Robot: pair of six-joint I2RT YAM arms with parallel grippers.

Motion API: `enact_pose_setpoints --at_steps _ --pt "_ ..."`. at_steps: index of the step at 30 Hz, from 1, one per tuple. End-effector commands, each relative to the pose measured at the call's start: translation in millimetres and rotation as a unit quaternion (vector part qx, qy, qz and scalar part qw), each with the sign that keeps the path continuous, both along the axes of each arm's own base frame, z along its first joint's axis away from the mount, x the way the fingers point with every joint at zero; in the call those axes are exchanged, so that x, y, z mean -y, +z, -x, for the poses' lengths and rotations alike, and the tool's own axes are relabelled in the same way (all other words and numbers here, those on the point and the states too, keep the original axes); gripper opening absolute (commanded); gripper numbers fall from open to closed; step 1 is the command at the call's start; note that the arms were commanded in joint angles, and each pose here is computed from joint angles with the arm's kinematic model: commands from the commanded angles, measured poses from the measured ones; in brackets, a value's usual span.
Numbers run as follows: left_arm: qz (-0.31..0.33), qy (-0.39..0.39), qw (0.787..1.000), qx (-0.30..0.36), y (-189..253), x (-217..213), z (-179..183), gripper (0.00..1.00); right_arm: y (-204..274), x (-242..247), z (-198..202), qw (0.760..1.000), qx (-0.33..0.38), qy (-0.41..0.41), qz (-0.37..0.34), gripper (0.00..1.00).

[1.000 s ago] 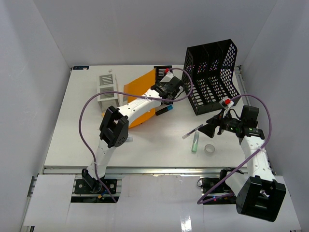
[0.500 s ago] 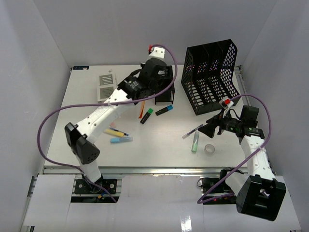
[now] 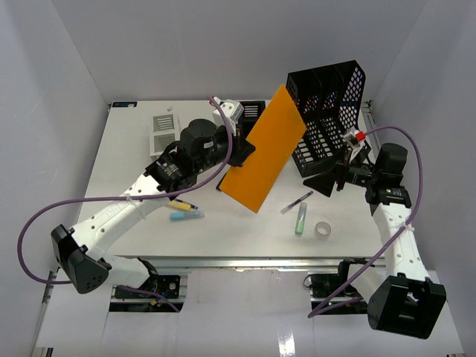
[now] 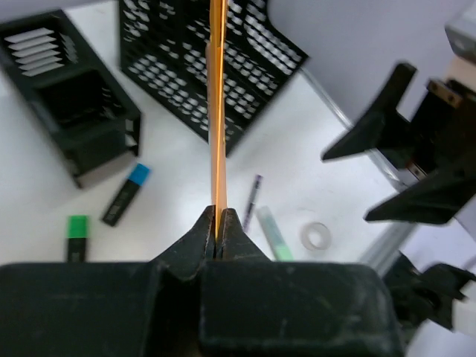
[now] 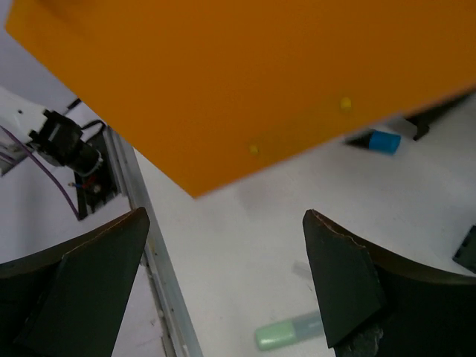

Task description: Organize the desk

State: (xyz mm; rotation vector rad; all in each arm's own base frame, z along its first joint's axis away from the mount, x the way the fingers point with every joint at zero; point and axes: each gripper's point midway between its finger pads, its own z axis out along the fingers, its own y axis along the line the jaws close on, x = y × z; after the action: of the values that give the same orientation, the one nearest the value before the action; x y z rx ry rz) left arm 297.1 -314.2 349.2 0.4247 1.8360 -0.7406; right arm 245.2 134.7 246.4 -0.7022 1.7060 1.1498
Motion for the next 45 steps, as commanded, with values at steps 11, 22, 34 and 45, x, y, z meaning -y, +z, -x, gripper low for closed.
enact_pose_setpoints --at_steps 11,22,34,45 --pt "0.225 -0.148 0.961 0.057 93.9 31.5 53.8 0.0 48.8 -3.6 -13.9 0.991 0.094 -0.069 -0.07 0.9" --pt "0.256 -0.157 0.951 0.075 100.5 20.3 68.4 0.0 46.8 -0.8 -24.0 0.985 0.041 -0.104 -0.134 0.9" --pt "0.284 -0.177 0.938 0.086 111.5 11.6 85.3 0.0 92.6 -9.6 -4.4 0.976 0.08 -0.036 -0.199 0.9" --pt "0.298 -0.152 0.937 0.099 111.7 -1.7 85.4 0.0 144.1 -14.7 21.3 0.959 0.149 0.054 -0.235 0.95"
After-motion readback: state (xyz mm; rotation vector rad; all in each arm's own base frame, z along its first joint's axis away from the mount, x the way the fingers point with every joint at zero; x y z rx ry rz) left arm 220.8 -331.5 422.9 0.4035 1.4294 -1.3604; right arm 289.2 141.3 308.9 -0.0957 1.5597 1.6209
